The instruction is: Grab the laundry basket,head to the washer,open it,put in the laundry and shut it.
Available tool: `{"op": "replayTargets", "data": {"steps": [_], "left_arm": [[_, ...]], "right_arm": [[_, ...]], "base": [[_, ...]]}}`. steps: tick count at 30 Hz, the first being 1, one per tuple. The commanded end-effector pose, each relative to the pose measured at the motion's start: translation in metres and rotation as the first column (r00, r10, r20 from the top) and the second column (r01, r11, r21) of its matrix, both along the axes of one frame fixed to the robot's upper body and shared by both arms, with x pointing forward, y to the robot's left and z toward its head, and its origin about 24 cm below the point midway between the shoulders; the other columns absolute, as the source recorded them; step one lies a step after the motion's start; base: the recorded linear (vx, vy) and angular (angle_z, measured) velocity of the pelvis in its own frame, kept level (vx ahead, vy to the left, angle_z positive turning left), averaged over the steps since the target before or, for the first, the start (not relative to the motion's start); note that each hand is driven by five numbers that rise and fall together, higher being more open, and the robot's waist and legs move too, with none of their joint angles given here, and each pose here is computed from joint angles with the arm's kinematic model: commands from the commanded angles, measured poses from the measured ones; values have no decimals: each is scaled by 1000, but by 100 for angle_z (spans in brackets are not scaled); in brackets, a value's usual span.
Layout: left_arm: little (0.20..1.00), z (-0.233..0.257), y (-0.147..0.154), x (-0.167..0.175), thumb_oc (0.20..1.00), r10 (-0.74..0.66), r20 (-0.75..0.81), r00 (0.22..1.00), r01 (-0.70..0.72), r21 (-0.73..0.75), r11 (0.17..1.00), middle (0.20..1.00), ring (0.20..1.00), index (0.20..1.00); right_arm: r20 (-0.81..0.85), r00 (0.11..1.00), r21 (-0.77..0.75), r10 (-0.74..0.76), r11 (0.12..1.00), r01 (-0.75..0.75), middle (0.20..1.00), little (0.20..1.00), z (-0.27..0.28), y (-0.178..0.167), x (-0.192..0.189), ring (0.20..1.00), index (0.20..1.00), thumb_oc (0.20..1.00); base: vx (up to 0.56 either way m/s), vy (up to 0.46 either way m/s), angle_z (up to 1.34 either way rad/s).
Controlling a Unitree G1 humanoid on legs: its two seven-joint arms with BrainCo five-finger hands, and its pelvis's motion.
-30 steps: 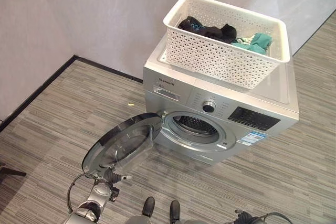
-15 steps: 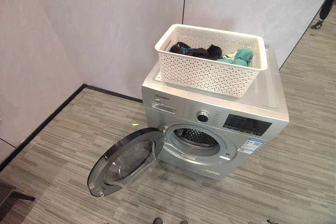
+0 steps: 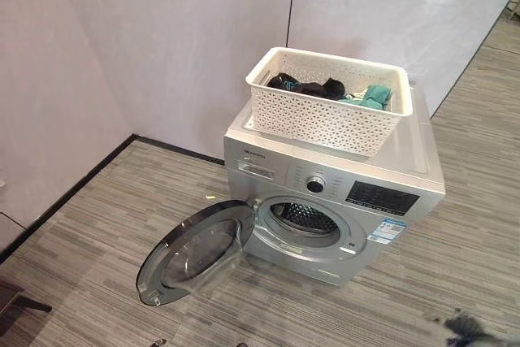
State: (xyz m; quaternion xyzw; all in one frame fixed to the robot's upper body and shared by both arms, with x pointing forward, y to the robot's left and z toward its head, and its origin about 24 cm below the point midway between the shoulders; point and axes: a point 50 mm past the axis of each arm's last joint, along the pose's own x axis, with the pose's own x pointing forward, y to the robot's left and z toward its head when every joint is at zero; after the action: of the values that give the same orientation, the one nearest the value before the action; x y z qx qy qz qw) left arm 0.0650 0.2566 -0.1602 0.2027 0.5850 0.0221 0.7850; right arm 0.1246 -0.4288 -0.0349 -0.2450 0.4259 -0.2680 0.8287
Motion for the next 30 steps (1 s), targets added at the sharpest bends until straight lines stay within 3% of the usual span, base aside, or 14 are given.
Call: {"op": "replayTargets", "data": {"steps": [1, 3, 4, 5, 7, 9, 11, 17, 25, 29, 30], "left_arm": [[1000, 3, 5, 13, 1000, 15, 31, 999, -15, 5, 1000, 1000, 1000, 1000], [1000, 2, 4, 8, 1000, 5, 19, 1000, -5, -2, 1000, 1000, 1000, 1000], [1000, 1, 3, 1, 1000, -2, 0, 1000, 2, -11, 1000, 1000, 1000, 1000], [1000, 0, 2, 1, 1000, -2, 0, 1000, 2, -11, 1000, 1000, 1000, 1000], [1000, -1, 1, -10, 1000, -4, -31, 1000, 4, -18, 1000, 1000, 1000, 1000], [1000, -2, 2, -13, 1000, 0, -36, 999, 0, -19, 1000, 1000, 1000, 1000], [1000, -1, 5, -17, 1000, 11, -47, 999, -12, -14, 1000, 1000, 1000, 1000], [1000, 3, 16, -12, 1000, 11, -23, 1000, -11, 17, 1000, 1000, 1000, 1000], [1000, 9, 26, 3, 1000, -37, -15, 999, 38, 45, 998, 1000, 1000, 1000], [1000, 9, 28, 1, 1000, -3, -14, 1000, 4, 47, 999, 1000, 1000, 1000], [1000, 9, 25, 6, 1000, 74, 25, 997, -73, -17, 997, 1000, 1000, 1000]], "right_arm": [[121, 991, -251, 61, 968, -29, 1000, 1000, 69, -39, 22, 1000, 1000, 1000], [160, 979, -390, 129, 919, -57, 1000, 1000, 112, -51, 37, 1000, 1000, 1000], [205, 955, -512, 215, 855, -83, 1000, 1000, 154, -53, 55, 1000, 1000, 1000], [204, 955, -513, 215, 855, -83, 1000, 1000, 154, -54, 54, 1000, 1000, 1000], [277, 897, -639, 344, 763, -95, 1000, 1000, 203, -44, 80, 1000, 1000, 1000], [294, 873, -667, 389, 738, -105, 1000, 1000, 215, -37, 89, 1000, 1000, 1000], [342, 778, -759, 527, 643, -102, 1000, 1000, 258, -13, 108, 1000, 1000, 1000], [358, 660, -835, 660, 543, -90, 1000, 1000, 291, 20, 124, 1000, 1000, 1000], [228, 657, -909, 718, 398, -120, 1000, 1000, 315, 34, 121, 1000, 1000, 1000], [205, 632, -928, 747, 354, -118, 1000, 1000, 331, 41, 122, 1000, 1000, 1000], [214, 688, -920, 693, 381, -97, 1000, 1000, 335, 25, 116, 1000, 1000, 1000]], "base": [[0, 0, 0], [19, 5, 3], [33, 14, 2], [33, 27, 0], [28, 41, -3], [23, 62, -17], [40, 84, -44], [14, 125, -13], [84, 67, 27], [226, -78, 77], [114, -34, 49]]}}
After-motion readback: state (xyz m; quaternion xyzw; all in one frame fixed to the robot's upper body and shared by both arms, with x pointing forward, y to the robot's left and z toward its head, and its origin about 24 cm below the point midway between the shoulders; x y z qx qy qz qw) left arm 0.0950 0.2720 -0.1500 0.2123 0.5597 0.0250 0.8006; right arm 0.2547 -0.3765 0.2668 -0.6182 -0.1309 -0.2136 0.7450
